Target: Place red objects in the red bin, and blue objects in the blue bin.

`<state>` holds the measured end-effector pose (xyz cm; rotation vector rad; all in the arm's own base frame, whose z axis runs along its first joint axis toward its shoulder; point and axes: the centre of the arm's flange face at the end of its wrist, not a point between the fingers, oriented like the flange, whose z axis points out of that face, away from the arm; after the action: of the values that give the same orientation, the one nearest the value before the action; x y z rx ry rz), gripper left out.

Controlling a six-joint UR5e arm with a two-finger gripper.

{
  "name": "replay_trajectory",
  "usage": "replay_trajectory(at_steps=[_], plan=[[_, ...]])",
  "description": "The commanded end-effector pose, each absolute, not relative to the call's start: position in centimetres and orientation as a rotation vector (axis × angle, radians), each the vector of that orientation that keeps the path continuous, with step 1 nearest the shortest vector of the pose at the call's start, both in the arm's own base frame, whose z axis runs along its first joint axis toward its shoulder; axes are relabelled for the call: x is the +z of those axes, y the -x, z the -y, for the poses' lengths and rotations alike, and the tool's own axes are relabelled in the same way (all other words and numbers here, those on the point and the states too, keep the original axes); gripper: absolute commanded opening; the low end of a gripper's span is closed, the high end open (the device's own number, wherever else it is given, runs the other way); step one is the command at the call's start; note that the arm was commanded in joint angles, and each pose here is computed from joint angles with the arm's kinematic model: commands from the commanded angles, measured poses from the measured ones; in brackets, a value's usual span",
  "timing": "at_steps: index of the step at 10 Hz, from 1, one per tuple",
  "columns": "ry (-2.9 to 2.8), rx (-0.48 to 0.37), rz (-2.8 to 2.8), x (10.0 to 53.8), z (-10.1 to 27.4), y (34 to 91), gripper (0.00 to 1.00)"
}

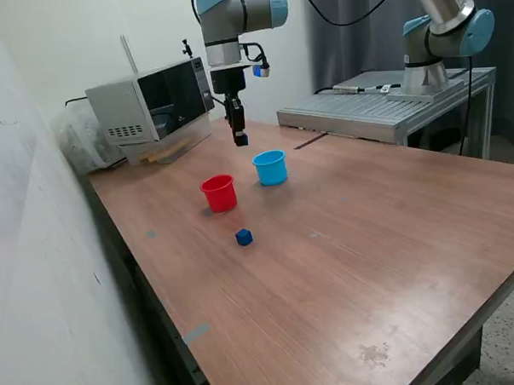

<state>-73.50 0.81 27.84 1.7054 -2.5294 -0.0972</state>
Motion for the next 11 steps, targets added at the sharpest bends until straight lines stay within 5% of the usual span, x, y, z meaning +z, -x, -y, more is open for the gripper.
replay_trajectory(at_steps=[1, 6, 11], plan=[[-1.620, -0.040, 2.641, 25.9, -7.5, 70.4, 0.00], [-1.637, 0.127, 2.742, 19.6, -9.6, 65.3, 0.00], [-1.662, 0.123, 2.726, 19.7, -8.3, 65.5, 0.00]])
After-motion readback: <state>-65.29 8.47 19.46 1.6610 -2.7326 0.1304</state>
